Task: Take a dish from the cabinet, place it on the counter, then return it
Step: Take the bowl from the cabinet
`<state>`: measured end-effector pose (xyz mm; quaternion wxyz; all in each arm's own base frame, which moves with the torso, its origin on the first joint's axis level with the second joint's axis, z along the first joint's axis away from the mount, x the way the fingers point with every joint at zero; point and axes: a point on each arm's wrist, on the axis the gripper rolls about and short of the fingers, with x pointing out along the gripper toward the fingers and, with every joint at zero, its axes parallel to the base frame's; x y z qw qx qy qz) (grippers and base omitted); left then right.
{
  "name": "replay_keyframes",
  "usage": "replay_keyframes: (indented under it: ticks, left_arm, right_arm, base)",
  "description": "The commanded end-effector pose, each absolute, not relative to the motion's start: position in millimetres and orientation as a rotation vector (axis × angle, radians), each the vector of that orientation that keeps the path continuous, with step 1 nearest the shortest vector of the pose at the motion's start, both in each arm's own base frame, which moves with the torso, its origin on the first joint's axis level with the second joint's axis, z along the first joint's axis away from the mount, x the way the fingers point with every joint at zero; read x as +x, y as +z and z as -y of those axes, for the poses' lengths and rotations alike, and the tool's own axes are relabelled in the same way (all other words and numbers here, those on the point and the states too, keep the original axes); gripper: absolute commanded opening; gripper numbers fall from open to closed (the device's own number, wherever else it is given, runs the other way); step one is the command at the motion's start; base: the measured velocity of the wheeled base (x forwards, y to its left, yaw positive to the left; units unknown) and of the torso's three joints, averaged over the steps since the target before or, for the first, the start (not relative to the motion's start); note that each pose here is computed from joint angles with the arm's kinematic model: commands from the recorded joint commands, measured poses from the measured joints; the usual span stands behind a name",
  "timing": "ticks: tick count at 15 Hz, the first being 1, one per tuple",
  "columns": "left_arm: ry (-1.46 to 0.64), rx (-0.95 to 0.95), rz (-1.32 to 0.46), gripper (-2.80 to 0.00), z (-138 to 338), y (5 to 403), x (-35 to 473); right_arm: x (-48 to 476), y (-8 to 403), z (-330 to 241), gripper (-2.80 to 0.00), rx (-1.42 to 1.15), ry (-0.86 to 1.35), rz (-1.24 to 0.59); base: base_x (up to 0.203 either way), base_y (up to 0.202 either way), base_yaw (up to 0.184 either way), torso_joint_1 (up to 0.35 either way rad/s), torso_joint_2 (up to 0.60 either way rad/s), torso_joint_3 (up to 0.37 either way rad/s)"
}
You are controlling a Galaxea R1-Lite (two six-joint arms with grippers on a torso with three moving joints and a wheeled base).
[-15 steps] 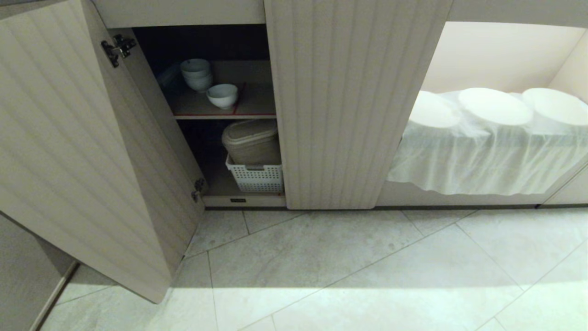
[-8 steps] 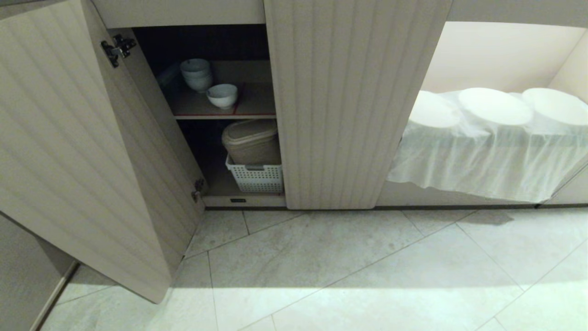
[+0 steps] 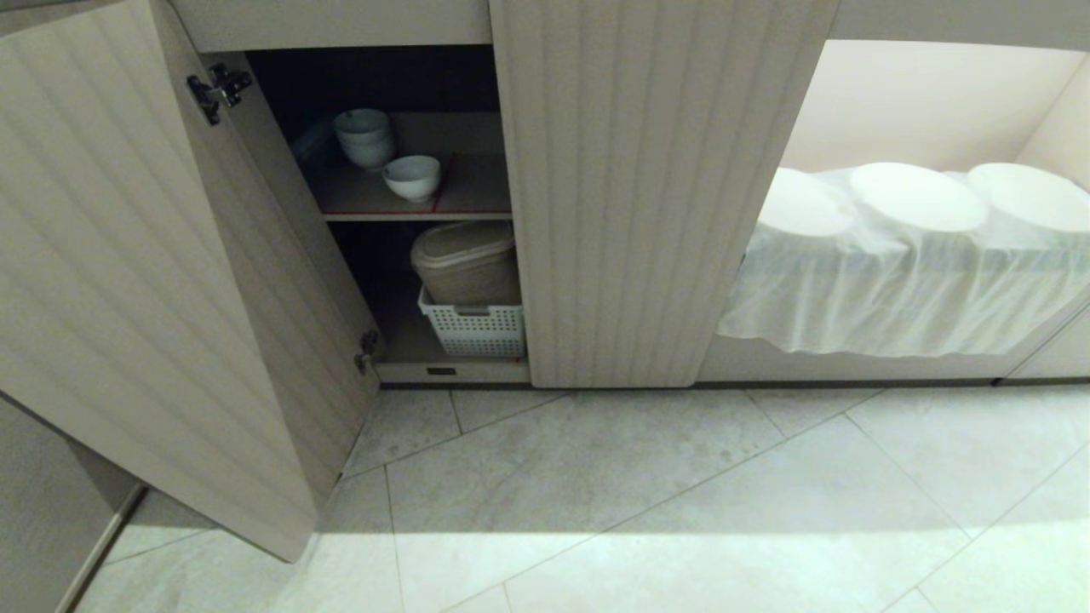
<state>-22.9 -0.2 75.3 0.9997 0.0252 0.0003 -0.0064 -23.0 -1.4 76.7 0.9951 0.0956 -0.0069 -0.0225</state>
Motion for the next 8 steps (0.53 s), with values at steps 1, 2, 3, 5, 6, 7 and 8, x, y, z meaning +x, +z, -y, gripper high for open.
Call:
replay_keyframes:
  ticks: [1,2,3,5,6,7,8]
  left_arm:
    - [-0.012,0.052,-0.001,-2.8,0.2,75.3,-22.8]
    - [-0.012,0.051,-0.001,-2.8,0.2,75.3,-22.8]
    - [-0.012,0.052,-0.001,-2.8,0.2,75.3,-22.8]
    - [-0.012,0.052,-0.001,-2.8,0.2,75.3,-22.8]
    - [-0.014,0.052,-0.001,-2.8,0.2,75.3,-22.8]
    - [-0.012,0.052,-0.001,-2.8,0.2,75.3,-22.8]
    - [-0.012,0.052,-0.001,-2.8,0.2,75.3,-22.8]
  right_arm:
    - [-22.9,76.7,1.5,-2.8,0.192,-0.045,0.014]
    - [-22.9,76.7,1.5,-2.8,0.193,-0.045,0.014]
    - [-22.9,76.7,1.5,-2.8,0.192,-0.045,0.014]
    - [-22.9,76.8,1.4,-2.8,0.192,-0.044,0.015]
    - [-22.9,76.7,1.5,-2.8,0.194,-0.045,0.014]
    - [-22.9,76.8,1.4,-2.8,0.194,-0.043,0.015]
    - [-22.9,76.7,1.5,-2.8,0.192,-0.045,0.014]
  base:
    - [0.0,0.0,0.0,0.0,0.0,0.0]
    - [0.0,0.0,0.0,0.0,0.0,0.0]
    - [0.0,0.0,0.0,0.0,0.0,0.0]
    - [0.0,0.0,0.0,0.0,0.0,0.0]
    - [0.0,0.0,0.0,0.0,0.0,0.0]
    - [0.0,0.0,0.0,0.0,0.0,0.0]
    - [0.0,0.0,0.0,0.0,0.0,0.0]
